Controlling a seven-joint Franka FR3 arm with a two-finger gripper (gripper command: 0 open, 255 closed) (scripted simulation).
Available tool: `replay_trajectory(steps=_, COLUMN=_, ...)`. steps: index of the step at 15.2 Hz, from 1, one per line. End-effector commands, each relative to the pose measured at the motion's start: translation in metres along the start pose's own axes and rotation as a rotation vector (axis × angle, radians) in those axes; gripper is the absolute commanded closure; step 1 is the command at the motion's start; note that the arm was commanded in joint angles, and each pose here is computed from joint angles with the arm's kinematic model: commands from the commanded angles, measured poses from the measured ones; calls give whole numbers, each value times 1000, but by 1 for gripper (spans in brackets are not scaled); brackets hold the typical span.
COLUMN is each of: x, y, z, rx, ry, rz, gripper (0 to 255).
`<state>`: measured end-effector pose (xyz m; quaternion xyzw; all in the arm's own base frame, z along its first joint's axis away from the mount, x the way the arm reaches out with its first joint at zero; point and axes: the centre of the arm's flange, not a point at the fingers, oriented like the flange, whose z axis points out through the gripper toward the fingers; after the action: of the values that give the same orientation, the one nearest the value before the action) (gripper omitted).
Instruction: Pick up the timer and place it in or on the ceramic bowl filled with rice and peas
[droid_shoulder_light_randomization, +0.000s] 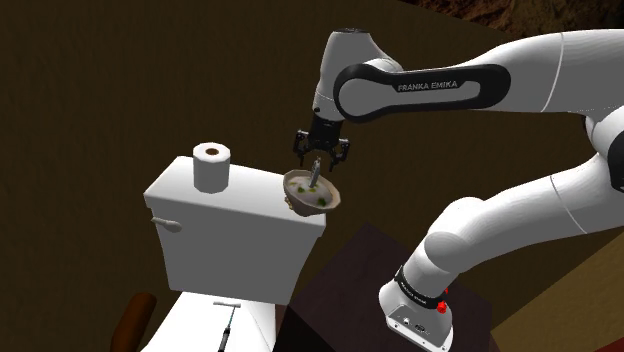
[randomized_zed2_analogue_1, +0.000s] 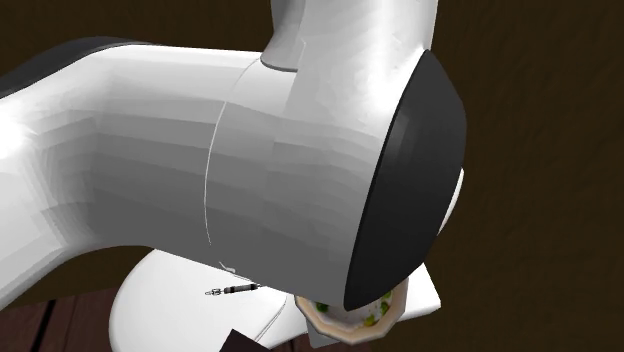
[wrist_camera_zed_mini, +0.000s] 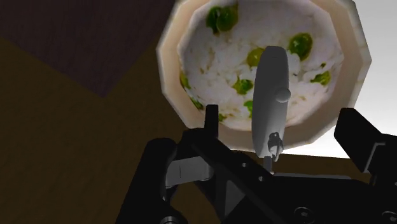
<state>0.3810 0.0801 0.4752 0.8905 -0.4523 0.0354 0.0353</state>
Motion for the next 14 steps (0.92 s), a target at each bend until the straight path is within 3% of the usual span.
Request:
replay_trajectory(steps=1, x=0, y=0, z=0, rx=0, ry=0, rz=0, gripper=0)
replay_trajectory(steps=3, x=0, y=0, z=0, rx=0, ry=0, rz=0, gripper=0)
replay_trajectory(steps=7, x=0, y=0, z=-50, rx=0, ry=0, rz=0, gripper=0)
replay_trajectory(steps=14, x=0, y=0, z=-50, rx=0, ry=0, rz=0, gripper=0)
